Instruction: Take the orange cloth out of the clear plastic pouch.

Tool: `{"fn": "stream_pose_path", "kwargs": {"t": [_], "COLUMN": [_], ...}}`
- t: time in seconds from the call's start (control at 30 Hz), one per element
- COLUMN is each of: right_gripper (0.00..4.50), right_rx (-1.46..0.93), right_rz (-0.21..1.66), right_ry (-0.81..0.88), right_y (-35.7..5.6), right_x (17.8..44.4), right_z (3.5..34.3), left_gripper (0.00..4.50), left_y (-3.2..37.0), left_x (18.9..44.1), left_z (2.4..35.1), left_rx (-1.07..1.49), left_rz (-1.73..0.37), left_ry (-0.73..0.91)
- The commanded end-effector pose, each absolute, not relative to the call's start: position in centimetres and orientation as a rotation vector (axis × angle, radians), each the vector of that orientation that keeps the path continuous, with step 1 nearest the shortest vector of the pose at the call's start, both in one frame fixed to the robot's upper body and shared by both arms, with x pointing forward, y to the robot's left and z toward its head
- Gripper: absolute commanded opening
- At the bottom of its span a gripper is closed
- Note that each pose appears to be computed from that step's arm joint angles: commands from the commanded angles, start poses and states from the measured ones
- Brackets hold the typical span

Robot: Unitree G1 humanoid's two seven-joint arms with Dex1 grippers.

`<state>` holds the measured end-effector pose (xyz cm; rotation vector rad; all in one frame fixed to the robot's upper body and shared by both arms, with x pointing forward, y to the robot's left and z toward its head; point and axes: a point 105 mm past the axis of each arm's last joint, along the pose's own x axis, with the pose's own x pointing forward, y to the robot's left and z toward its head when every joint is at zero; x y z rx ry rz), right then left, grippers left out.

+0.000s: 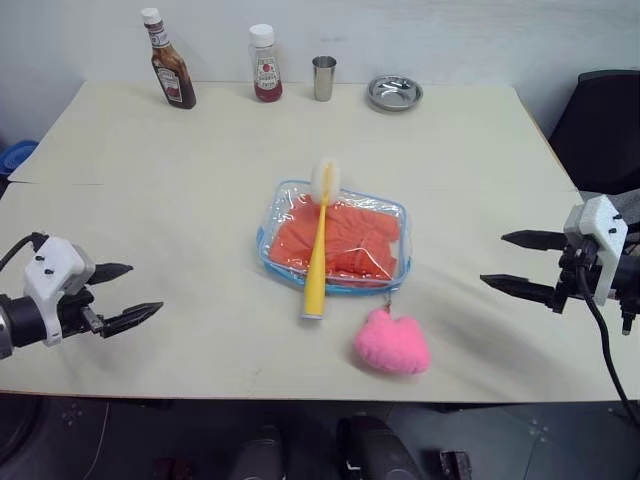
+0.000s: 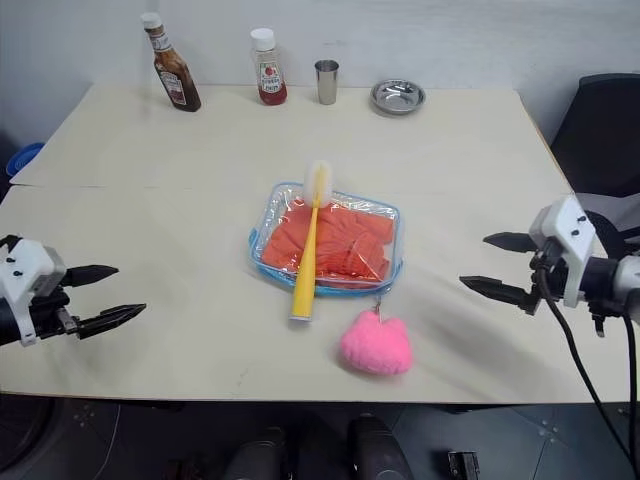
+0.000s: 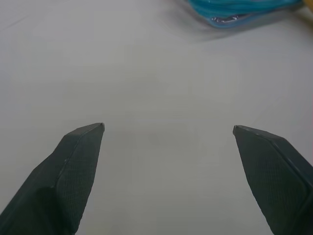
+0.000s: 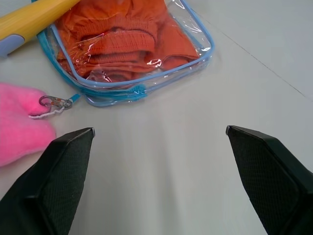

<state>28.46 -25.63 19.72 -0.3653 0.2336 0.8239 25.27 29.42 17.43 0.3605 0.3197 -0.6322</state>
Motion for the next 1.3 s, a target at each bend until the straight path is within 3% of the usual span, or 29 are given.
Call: {"fn": "stream_pose_path", "kwargs": {"t": [0.03,0.17,0.5,0.8,1.07,1.17,1.3], "right_gripper": [4.5,4.5,4.5,4.5,4.5,4.5,4.5], "right_rx": [-0.367,-0.37,-0.384,-0.379,-0.377,-0.376,-0.375], "right_rz": [0.842,0.881,0.917,0.888,0.885,0.886,0.891], "right_ry": [0.172,0.13,0.003,-0.006,-0.015,-0.02,-0.026], "right_y": [-24.5,-22.2,-17.7,-17.6,-17.5,-17.4,-17.3], "right_x": [27.9,26.9,25.7,25.5,25.4,25.4,25.2], "right_z": [20.9,21.1,22.3,21.5,21.2,21.3,21.4], "left_gripper": [4.48,4.48,4.48,4.48,4.48,3.88,2.59], "left_y": [26.8,22.1,12.5,6.8,3.9,3.4,3.0], "left_x": [26.1,27.5,35.8,38.4,40.4,40.8,40.9], "left_z": [18.5,19.0,20.7,21.2,19.5,18.6,18.2], "left_rx": [0.368,0.383,0.064,-0.042,-0.039,-0.045,-0.059], "left_rz": [-0.66,-0.711,-0.648,-0.699,-0.685,-0.684,-0.694], "left_ry": [0.26,0.239,0.279,0.323,0.408,0.455,0.465]}}
